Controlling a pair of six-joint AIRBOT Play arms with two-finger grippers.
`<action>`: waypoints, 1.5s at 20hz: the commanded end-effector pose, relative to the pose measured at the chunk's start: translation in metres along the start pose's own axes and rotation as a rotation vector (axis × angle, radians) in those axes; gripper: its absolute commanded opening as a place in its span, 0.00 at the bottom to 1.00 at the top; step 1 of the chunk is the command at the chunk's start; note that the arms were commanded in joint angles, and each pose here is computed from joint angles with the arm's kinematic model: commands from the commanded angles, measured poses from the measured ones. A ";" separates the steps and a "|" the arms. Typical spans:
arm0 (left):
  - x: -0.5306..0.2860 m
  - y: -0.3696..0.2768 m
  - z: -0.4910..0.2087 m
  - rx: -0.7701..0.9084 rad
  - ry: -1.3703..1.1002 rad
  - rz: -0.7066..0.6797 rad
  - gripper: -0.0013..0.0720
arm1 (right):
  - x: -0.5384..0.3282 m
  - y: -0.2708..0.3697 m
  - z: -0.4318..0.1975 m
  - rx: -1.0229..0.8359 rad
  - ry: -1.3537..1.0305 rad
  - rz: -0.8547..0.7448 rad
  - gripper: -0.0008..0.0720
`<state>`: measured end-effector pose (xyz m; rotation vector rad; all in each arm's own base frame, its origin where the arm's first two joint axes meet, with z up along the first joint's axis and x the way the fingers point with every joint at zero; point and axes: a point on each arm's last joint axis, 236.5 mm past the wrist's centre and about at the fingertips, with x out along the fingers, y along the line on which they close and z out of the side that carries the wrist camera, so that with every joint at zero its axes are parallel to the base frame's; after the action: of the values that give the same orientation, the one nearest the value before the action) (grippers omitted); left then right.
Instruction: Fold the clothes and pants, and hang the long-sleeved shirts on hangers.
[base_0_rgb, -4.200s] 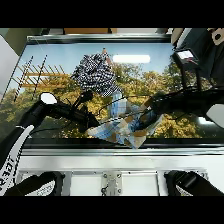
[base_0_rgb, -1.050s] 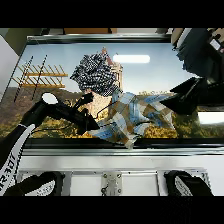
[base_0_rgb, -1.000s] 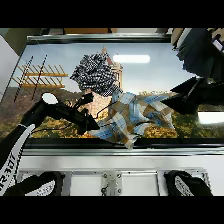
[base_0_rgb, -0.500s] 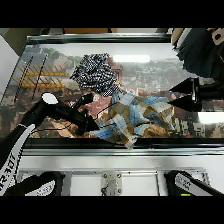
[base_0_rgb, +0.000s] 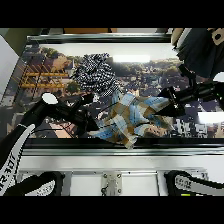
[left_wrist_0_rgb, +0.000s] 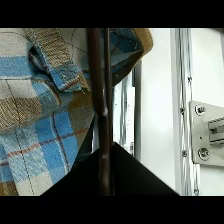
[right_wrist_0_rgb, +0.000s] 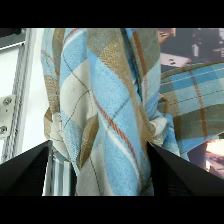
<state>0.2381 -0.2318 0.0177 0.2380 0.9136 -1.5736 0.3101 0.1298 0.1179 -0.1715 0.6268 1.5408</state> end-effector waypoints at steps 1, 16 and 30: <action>0.000 0.000 0.001 -0.002 -0.005 0.001 0.03 | 0.012 0.001 0.000 -0.011 0.022 0.022 0.92; 0.000 0.000 0.001 -0.002 -0.005 0.001 0.03 | 0.015 0.003 0.008 -0.022 -0.005 0.034 0.92; 0.000 0.001 0.001 -0.002 -0.005 0.001 0.03 | 0.015 0.002 -0.010 -0.007 0.072 0.031 0.03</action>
<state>0.2392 -0.2328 0.0186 0.2326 0.9057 -1.5726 0.3049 0.1430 0.1117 -0.1954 0.6444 1.5825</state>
